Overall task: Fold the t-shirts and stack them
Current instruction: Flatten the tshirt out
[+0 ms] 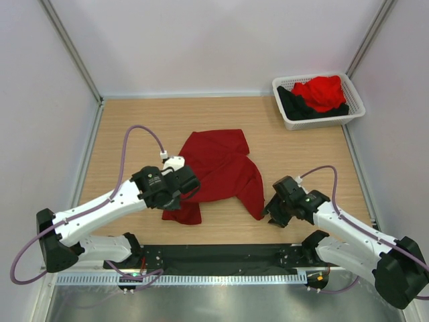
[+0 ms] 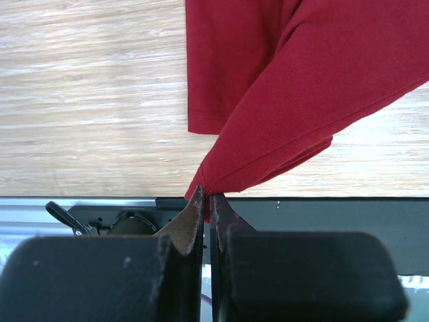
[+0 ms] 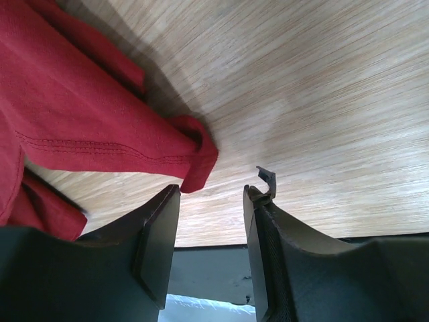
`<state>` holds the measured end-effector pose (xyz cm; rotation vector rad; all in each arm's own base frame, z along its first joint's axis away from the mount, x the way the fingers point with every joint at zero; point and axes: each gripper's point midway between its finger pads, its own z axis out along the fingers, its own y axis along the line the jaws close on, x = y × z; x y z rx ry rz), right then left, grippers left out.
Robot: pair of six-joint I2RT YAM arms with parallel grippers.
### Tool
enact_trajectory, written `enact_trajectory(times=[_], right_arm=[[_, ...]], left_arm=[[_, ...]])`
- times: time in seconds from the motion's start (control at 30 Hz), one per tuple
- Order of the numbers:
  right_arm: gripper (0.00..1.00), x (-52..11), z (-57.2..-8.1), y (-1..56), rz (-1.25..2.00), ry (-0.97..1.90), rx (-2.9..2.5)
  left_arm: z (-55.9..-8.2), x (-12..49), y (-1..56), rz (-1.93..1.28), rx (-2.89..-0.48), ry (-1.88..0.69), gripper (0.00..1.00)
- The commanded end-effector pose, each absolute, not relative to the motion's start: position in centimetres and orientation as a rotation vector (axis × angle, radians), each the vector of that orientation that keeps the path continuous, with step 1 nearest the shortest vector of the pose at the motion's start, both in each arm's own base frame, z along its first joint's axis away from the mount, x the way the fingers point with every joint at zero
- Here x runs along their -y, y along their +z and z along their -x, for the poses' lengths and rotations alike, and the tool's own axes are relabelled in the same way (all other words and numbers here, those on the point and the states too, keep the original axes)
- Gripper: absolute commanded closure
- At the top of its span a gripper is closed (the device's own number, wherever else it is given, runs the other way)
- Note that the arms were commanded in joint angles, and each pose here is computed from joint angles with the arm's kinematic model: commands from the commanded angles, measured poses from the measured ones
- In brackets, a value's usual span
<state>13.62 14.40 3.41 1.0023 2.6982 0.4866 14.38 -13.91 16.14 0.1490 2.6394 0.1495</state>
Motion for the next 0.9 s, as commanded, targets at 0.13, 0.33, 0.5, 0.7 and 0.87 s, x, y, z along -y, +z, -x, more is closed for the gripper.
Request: enact_trajectory(times=[0.13, 0.33, 0.5, 0.7, 0.87], right_arm=[[0.5, -14.9, -15.3, 4.5, -0.986, 0.528, -2.637], [0.51, -15.5, -15.2, 4.3, -0.99, 0.558, -2.66], [0.53, -15.7, -14.9, 3.9, -1.01, 0.566, -2.671], [0.6, -15.3, -14.4, 3.2, -1.037, 0.555, -2.67], [0.61, -15.0, -14.1, 2.6, -1.037, 0.536, -2.676]], left_arm=[[-15.0, 14.2, 16.8, -0.113, -2.61, 0.118, 1.0], [-14.9, 14.2, 16.8, -0.111, -2.615, 0.114, 1.0], [-14.8, 14.1, 16.8, -0.103, -2.615, 0.104, 1.0], [-14.7, 14.0, 16.9, -0.092, -2.614, 0.097, 1.0], [-14.5, 14.0, 16.7, -0.086, -2.62, 0.094, 1.0]])
